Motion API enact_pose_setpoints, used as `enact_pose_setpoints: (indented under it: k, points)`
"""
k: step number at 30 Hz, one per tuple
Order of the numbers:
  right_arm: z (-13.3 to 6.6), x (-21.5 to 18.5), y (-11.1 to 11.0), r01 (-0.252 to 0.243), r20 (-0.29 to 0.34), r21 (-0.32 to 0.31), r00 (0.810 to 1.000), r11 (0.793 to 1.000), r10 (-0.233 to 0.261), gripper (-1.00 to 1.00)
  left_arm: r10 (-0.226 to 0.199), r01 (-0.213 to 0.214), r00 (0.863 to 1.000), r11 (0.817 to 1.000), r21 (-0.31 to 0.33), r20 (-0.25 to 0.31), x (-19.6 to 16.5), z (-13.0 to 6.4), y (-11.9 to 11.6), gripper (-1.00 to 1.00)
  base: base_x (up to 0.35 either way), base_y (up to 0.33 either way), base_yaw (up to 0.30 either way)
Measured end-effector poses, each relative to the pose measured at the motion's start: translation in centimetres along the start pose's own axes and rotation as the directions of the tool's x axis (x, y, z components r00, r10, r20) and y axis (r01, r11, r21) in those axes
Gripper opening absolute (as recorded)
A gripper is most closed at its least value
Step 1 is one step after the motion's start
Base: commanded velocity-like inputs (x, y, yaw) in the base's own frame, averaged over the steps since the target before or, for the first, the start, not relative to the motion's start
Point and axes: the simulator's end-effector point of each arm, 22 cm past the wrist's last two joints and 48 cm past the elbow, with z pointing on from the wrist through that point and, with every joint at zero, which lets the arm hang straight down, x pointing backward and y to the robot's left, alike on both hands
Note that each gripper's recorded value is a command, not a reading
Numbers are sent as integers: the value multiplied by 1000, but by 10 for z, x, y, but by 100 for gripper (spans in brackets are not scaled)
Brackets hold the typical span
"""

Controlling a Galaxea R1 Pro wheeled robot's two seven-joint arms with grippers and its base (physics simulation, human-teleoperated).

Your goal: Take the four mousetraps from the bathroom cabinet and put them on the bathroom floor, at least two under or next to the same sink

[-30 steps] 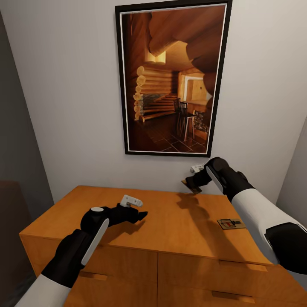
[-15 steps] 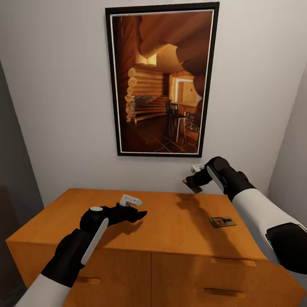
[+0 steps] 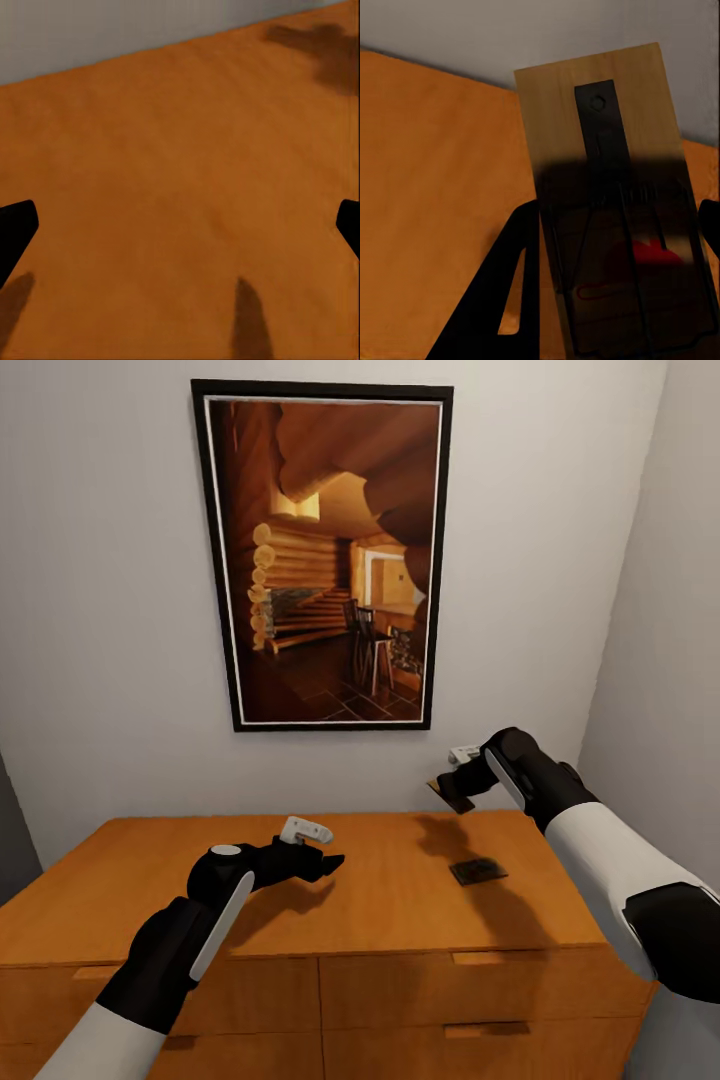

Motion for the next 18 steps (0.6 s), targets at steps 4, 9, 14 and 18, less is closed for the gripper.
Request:
enact_pose_setpoints:
  k: [4, 9, 14, 18]
  points:
    - [-2, 0, 0, 0, 2, 0, 1000, 1000, 0, -100, 2, -2, 1000, 1000, -1, 3, -2, -1, 0, 100, 0, 0, -237]
    - [-4, -1, 0, -1, 3, 3, 1000, 1000, 1, -100, 3, -3, 1000, 1000, -3, 7, -3, -2, -1, 100, 0, 0, -237]
    - [-5, 0, 0, -3, 2, 3, 1000, 1000, 3, -100, 5, -5, 1000, 1000, -4, 11, -6, -4, -1, 100, 0, 0, -237]
    - [-8, -1, -3, -4, 4, 7, 1000, 1000, 4, -100, 7, -7, 1000, 1000, -5, 14, -7, -5, -2, 100, 0, 0, -237]
